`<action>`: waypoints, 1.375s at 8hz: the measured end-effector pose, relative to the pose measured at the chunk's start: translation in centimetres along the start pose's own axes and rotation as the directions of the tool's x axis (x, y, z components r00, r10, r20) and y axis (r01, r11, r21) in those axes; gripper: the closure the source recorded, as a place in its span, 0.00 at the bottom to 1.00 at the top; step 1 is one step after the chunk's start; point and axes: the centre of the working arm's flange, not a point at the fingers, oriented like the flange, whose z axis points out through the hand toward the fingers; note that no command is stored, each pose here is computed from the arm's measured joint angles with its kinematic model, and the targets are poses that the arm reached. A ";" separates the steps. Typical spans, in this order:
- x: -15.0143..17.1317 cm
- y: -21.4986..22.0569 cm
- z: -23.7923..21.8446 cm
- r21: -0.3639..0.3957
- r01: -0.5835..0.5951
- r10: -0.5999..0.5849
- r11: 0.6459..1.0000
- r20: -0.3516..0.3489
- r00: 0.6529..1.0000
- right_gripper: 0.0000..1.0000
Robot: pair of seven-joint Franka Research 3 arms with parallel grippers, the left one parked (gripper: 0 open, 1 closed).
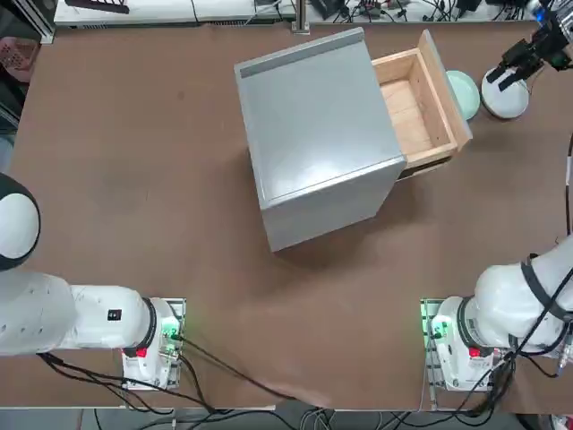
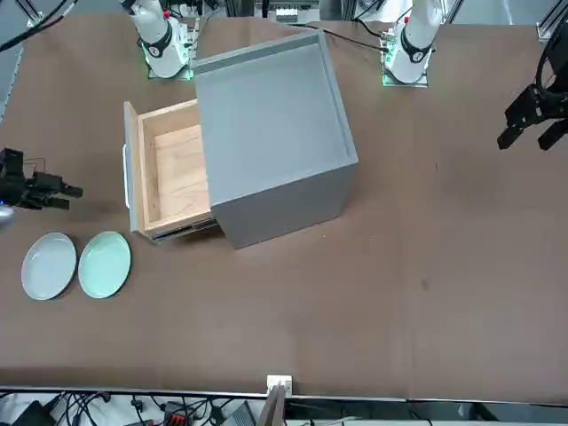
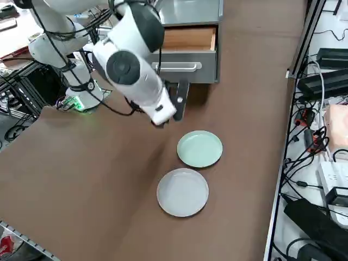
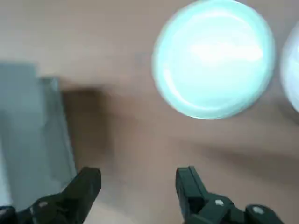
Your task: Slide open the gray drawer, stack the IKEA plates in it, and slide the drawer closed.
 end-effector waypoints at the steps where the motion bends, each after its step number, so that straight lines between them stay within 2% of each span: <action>1: 0.3 1.5 0.8 -0.014 -0.135 0.135 0.991 -0.025 0.991 0.05; 2: 0.9 2.0 1.5 -0.027 -0.247 0.246 0.969 -0.056 0.968 0.08; 4: 1.3 3.2 2.7 -0.048 -0.400 0.391 0.915 -0.138 0.910 0.11; 5: 1.2 4.3 4.0 -0.056 -0.466 0.449 0.883 -0.182 0.875 0.16; 7: 0.9 5.6 8.1 -0.074 -0.557 0.526 0.827 -0.245 0.814 0.17; 9: 0.9 5.2 11.5 -0.097 -0.582 0.538 0.807 -0.284 0.793 0.20; 11: 1.3 5.2 12.0 -0.120 -0.583 0.527 0.804 -0.313 0.790 0.25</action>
